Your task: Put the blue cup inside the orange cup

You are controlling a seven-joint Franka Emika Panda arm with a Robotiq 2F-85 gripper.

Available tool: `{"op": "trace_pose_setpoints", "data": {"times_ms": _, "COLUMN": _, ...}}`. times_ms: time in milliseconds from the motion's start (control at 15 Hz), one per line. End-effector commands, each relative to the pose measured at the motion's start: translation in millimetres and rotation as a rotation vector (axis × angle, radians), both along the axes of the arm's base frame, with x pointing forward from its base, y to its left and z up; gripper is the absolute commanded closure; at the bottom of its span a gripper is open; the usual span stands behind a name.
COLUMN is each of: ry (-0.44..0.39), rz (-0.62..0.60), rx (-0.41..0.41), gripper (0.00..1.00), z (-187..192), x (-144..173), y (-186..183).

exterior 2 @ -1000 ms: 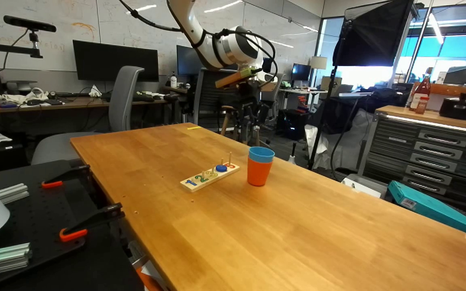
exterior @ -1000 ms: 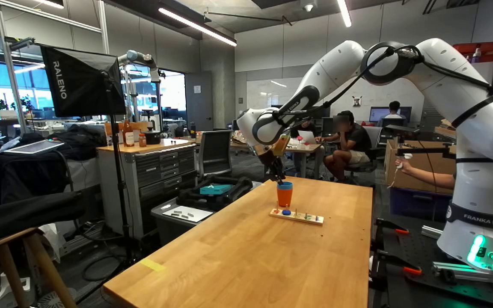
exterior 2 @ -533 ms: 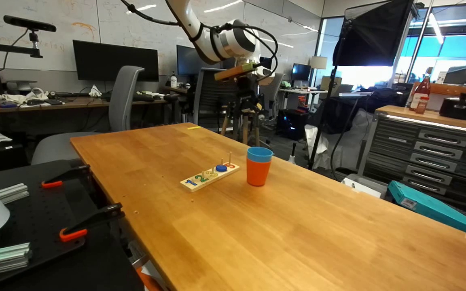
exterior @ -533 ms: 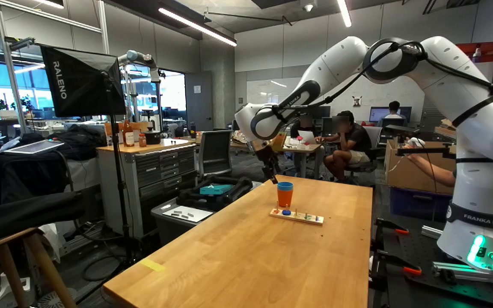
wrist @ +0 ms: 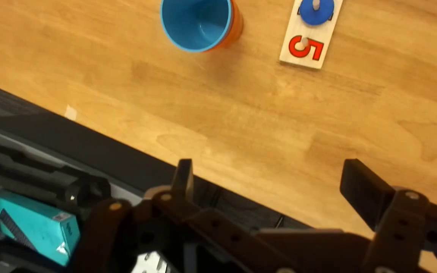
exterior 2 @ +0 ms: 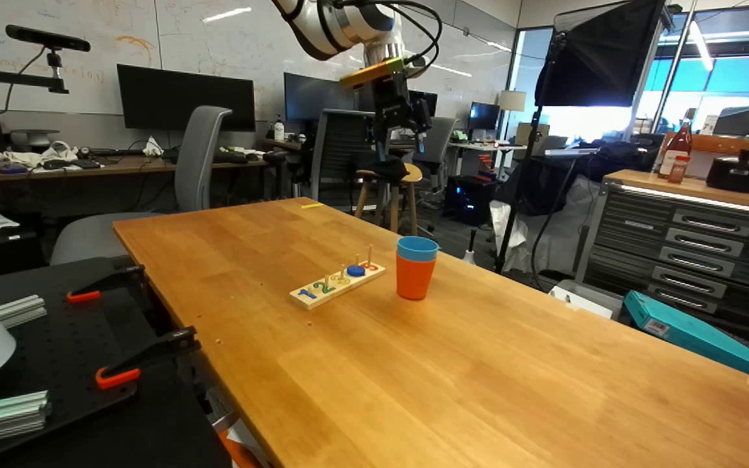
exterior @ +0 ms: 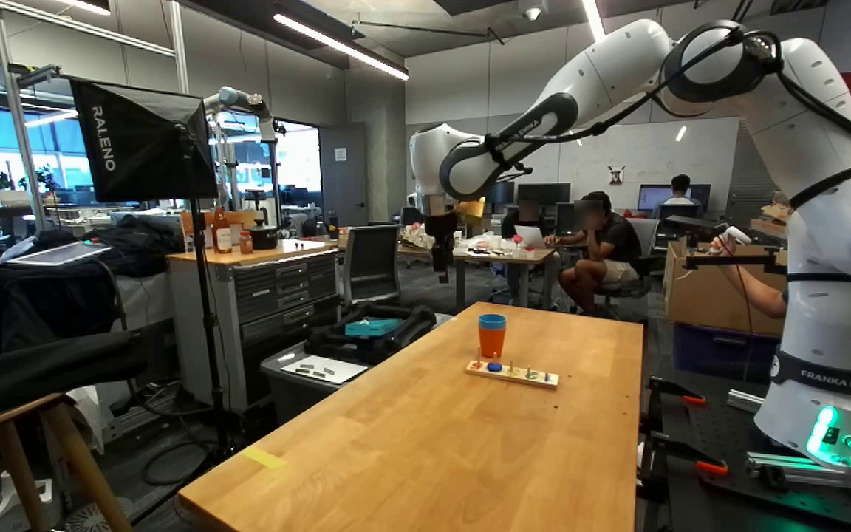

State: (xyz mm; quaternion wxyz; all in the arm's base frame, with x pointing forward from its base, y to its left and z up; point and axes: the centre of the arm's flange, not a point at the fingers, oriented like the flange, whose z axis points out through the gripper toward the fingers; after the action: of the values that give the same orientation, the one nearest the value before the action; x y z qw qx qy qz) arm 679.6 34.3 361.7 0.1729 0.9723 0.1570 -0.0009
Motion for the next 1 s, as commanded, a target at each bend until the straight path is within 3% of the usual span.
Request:
{"op": "trace_pose_setpoints", "data": {"times_ms": 0, "ry": -0.092, "rz": 0.036, "rx": 0.038, "gripper": 0.00, "z": 32, "x": -22, "y": -5}}
{"op": "trace_pose_setpoints", "data": {"times_ms": 200, "ry": -0.043, "rz": -0.015, "rx": 0.056, "gripper": 0.00, "z": 41, "x": -23, "y": -22}}
{"op": "trace_pose_setpoints", "data": {"times_ms": 533, "ry": 0.151, "rz": -0.148, "rx": 0.125, "gripper": 0.00, "z": 38, "x": -36, "y": -72}}
{"op": "trace_pose_setpoints", "data": {"times_ms": 867, "ry": 0.194, "rz": -0.174, "rx": 0.208, "gripper": 0.00, "z": 48, "x": -47, "y": -94}}
{"op": "trace_pose_setpoints", "data": {"times_ms": 933, "ry": 0.180, "rz": -0.181, "rx": 0.169, "gripper": 0.00, "z": 29, "x": -43, "y": -92}}
